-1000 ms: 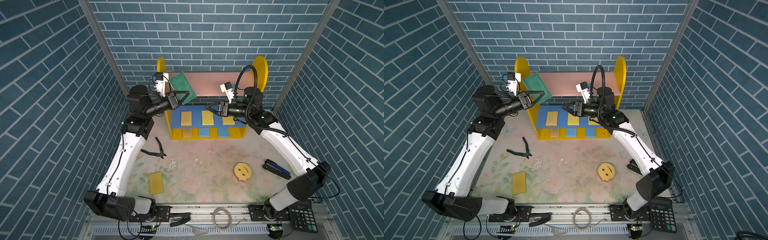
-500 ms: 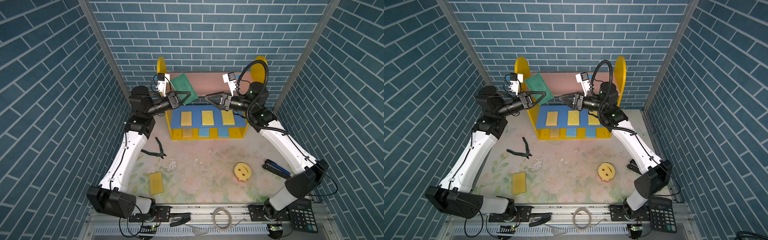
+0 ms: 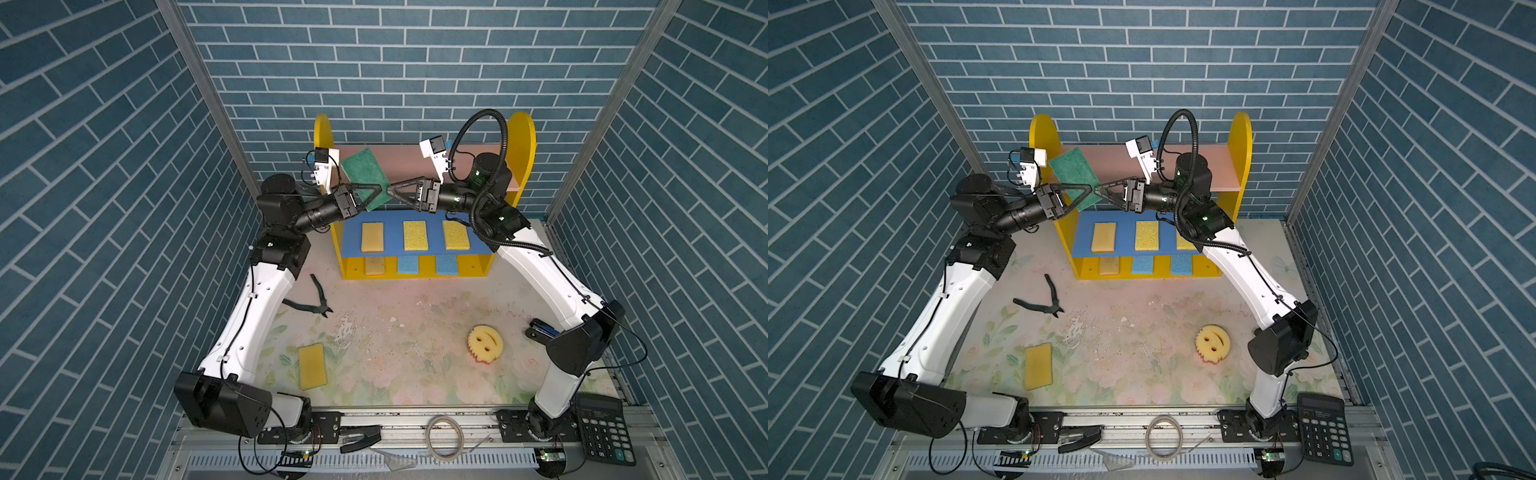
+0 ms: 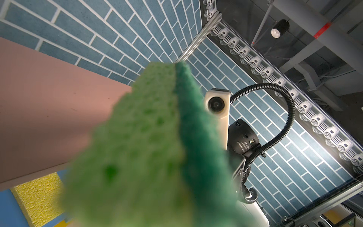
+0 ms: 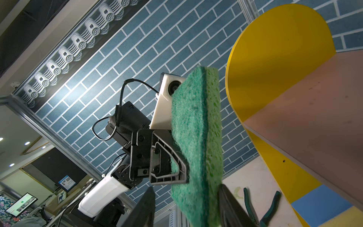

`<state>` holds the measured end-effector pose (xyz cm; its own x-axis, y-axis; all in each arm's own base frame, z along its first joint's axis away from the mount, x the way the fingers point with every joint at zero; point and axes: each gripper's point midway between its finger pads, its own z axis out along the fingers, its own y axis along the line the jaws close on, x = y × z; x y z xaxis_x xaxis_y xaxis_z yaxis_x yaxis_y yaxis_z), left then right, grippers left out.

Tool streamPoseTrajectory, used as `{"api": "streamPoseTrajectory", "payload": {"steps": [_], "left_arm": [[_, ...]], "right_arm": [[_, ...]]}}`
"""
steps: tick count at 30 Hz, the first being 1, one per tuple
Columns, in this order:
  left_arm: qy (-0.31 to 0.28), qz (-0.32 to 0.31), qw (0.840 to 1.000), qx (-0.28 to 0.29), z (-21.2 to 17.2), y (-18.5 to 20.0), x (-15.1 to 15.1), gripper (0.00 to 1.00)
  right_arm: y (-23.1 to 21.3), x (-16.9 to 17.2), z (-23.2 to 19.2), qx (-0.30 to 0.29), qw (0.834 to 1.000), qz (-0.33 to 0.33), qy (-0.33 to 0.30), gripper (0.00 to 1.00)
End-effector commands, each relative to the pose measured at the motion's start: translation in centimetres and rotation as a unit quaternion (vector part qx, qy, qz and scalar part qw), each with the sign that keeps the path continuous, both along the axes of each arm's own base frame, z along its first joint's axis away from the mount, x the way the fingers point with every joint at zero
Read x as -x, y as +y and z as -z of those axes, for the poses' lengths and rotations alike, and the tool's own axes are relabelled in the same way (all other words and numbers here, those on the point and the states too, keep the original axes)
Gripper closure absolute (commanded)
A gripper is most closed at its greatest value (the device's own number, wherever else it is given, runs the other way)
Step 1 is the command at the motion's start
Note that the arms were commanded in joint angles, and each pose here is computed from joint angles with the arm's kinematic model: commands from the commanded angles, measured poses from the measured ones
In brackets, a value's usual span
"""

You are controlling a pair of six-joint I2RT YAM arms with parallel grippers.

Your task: Place and organize the cleaning sponges onto the shelf

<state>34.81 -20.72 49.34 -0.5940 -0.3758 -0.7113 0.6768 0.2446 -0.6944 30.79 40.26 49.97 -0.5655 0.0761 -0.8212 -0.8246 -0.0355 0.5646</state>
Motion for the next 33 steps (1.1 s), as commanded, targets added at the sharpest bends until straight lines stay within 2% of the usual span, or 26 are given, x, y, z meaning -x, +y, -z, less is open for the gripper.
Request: {"api": "streamPoseTrajectory", "payload": {"steps": [1,3,6,7,9,11,13,17,21,24,28,33], "left_arm": [[-0.025,0.022,0.999,0.014,-1.2,-0.2,1.3,0.97],[-0.022,0.023,0.999,0.013,-1.0,-0.2,1.2,0.97],[-0.024,0.025,0.999,0.019,-1.1,-0.2,1.1,0.97],[-0.026,0.028,0.999,0.020,-1.3,-0.2,1.2,0.97],[-0.025,0.030,0.999,0.020,-1.3,-0.3,1.1,0.96],[-0.023,0.033,0.999,0.020,-1.4,-0.4,1.0,0.90],[-0.021,0.031,0.999,0.020,-1.3,-0.3,0.8,0.78],[-0.020,0.010,1.000,0.022,-1.7,0.7,0.3,0.68],[-0.042,-0.074,0.996,0.021,-2.4,3.7,0.2,0.46],[-0.052,-0.175,0.982,-0.046,-1.1,6.4,0.7,0.40],[-0.060,-0.289,0.946,-0.132,0.4,10.1,2.3,0.39],[-0.083,-0.365,0.912,-0.166,0.5,13.0,4.9,0.37]], "right_arm": [[0.9,0.8,-0.7,-0.003,1.000,-0.016,-0.008,0.54],[1.2,0.9,-0.3,0.001,1.000,-0.021,-0.002,0.64],[1.5,0.6,0.1,0.005,1.000,-0.022,0.011,0.67],[1.6,0.5,0.3,0.006,1.000,-0.022,0.015,0.71],[1.7,0.4,0.4,0.007,1.000,-0.022,0.018,0.86],[1.7,0.2,0.3,0.004,1.000,-0.017,0.019,0.98],[1.7,0.2,-0.1,-0.003,1.000,-0.017,0.018,1.00],[1.8,0.3,-1.2,-0.008,1.000,-0.021,0.016,1.00],[1.5,-0.9,-1.9,-0.005,1.000,0.022,0.004,1.00],[1.2,-2.6,-1.8,0.004,0.997,0.078,0.000,1.00],[1.2,-5.8,-1.2,0.019,0.988,0.149,0.022,1.00],[2.2,-8.9,-0.9,0.004,0.981,0.185,0.062,1.00]]}}
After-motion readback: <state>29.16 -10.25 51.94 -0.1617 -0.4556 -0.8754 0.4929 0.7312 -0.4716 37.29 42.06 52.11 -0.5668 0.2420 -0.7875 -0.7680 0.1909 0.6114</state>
